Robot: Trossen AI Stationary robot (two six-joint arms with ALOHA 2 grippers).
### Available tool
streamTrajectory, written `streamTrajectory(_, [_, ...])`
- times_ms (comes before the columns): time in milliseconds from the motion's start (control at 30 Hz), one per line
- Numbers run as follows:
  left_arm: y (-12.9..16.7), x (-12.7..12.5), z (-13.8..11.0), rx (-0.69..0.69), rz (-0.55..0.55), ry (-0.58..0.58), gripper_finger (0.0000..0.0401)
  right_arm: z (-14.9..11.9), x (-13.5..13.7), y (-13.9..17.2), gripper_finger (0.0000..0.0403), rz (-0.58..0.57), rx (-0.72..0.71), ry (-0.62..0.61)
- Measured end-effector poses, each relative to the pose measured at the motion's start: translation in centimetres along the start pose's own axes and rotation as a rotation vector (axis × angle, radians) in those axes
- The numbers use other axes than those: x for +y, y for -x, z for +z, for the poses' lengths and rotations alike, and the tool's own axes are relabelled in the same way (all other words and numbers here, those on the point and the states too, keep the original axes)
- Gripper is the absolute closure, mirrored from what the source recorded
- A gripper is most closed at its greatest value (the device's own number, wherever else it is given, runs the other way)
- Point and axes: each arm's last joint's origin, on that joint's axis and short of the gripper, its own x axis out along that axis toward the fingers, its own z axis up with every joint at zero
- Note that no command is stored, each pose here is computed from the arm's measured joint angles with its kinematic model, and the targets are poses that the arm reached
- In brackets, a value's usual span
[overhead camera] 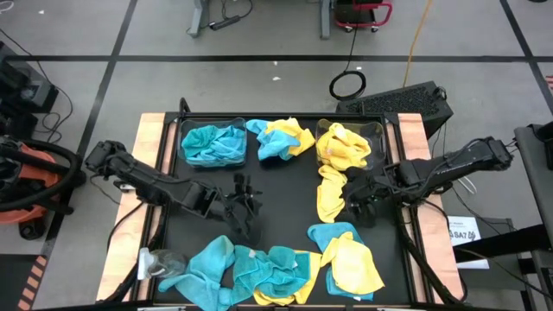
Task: Sort microfiber towel by color & place in baskets
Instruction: Put the right yellow microfiber cloth into the right transparent bin
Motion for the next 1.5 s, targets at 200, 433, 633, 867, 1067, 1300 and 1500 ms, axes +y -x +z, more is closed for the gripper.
streamTrajectory(200, [-1.0,2.0,-0.2,-0.01,-0.075,0.048,0.0243,0.0,0.4,-0.5,0.0204,0.003,0.023,-0.004])
streamTrajectory(433, [-2.2,4.0,-0.4,-0.041,-0.223,0.104,0.0244,0.0,0.8,-1.9,0.0204,0.002,0.087,0.009])
streamTrajectory(633, [-2.8,5.3,-0.9,-0.043,-0.275,0.123,0.0244,0.0,0.8,-3.1,0.0204,-0.026,0.135,0.012])
streamTrajectory(867, [-3.2,6.2,-1.1,-0.064,-0.323,0.15,0.0236,-0.1,0.8,-4.2,0.0204,-0.071,0.183,0.02])
streamTrajectory(1067, [-3.2,6.1,-1.0,-0.065,-0.333,0.158,0.0179,-0.3,0.7,-5.1,0.0204,-0.111,0.225,0.021])
streamTrajectory(1300, [-3.2,6.0,-1.3,-0.026,-0.344,0.201,0.0134,-0.5,0.7,-6.5,0.0204,-0.156,0.282,0.04])
streamTrajectory(1500, [-3.1,5.8,-1.4,-0.015,-0.352,0.196,0.0131,-1.3,0.3,-7.8,0.0204,-0.209,0.326,0.049])
